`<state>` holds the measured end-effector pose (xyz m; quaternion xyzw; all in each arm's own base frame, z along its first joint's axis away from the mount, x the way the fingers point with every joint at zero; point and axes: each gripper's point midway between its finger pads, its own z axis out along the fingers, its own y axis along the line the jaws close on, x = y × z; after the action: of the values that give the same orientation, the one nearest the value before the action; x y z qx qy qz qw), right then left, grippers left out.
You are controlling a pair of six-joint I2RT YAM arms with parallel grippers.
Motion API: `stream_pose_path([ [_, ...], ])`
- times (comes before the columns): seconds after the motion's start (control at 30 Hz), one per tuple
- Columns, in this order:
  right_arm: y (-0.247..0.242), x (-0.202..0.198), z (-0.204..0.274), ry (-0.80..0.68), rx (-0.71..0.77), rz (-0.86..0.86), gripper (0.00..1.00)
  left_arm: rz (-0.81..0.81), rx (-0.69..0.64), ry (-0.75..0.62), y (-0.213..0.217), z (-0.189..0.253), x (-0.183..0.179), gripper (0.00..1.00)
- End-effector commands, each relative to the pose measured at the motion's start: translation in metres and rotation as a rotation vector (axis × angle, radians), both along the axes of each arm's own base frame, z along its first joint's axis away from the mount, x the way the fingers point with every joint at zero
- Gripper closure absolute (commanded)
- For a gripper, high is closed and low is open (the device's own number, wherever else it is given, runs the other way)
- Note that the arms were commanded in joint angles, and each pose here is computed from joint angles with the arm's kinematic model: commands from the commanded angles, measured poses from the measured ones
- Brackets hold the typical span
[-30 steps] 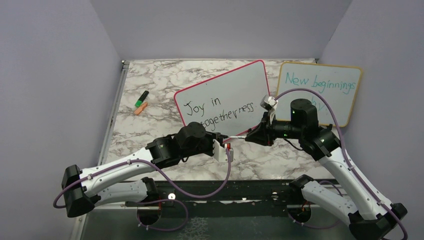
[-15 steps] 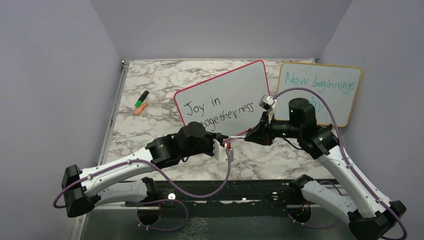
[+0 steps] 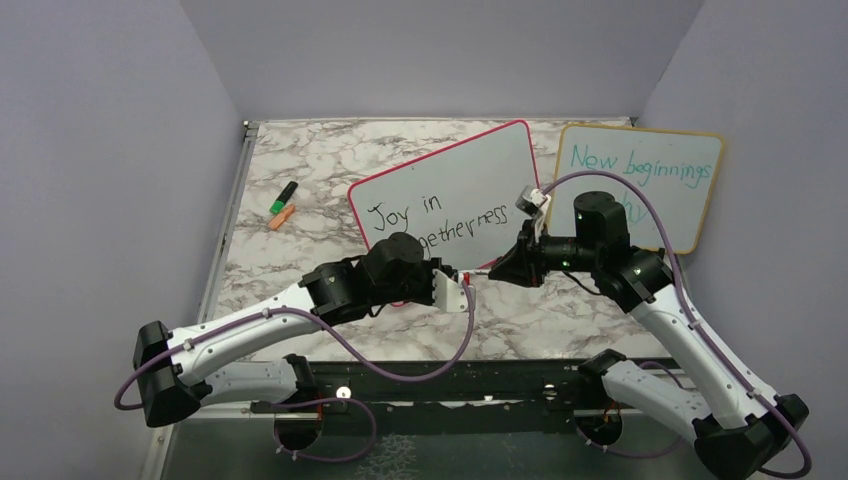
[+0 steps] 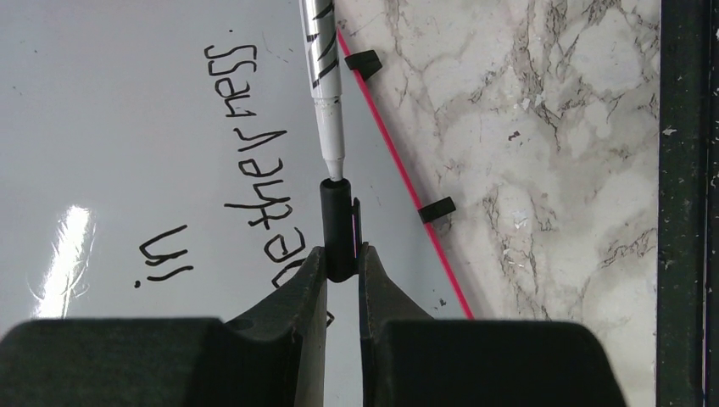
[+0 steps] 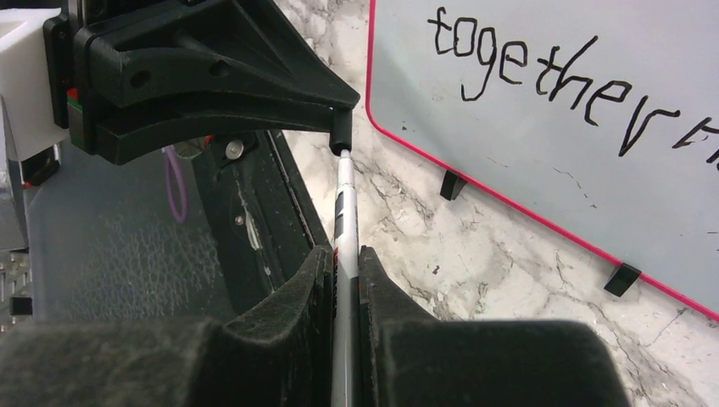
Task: Write a sentence on the whiteboard
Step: Close the whiteboard marker.
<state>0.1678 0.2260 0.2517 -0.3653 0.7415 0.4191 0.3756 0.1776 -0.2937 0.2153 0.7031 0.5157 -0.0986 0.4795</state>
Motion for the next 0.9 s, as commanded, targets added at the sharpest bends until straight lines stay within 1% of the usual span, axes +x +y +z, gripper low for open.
stream_pose_path([
  [0.0,0.003,0.007,0.009,-0.028,0.004,0.003,0.99,-0.098,-0.065,0.063,-0.022,0.024,-0.018,1.00],
  [0.2,0.003,0.010,0.005,-0.010,-0.008,-0.001,1.00,-0.135,-0.052,0.082,-0.021,0.026,-0.025,1.00],
  [0.3,0.005,0.010,0.004,-0.005,-0.006,0.007,1.00,-0.118,-0.063,0.091,-0.023,0.029,-0.024,1.00],
  [0.5,0.008,0.011,-0.002,0.019,-0.004,0.023,0.99,-0.075,-0.106,0.185,-0.037,0.037,-0.023,1.00],
  [0.67,0.008,0.013,-0.010,0.040,-0.019,0.009,0.99,-0.083,-0.139,0.243,-0.052,0.046,-0.027,1.00],
  [0.77,0.008,0.013,-0.014,0.054,-0.025,0.009,0.99,-0.092,-0.169,0.249,-0.059,0.055,-0.028,1.00],
  [0.87,0.011,0.012,-0.018,0.082,-0.021,0.023,0.99,-0.098,-0.209,0.223,-0.065,0.066,-0.027,1.00],
])
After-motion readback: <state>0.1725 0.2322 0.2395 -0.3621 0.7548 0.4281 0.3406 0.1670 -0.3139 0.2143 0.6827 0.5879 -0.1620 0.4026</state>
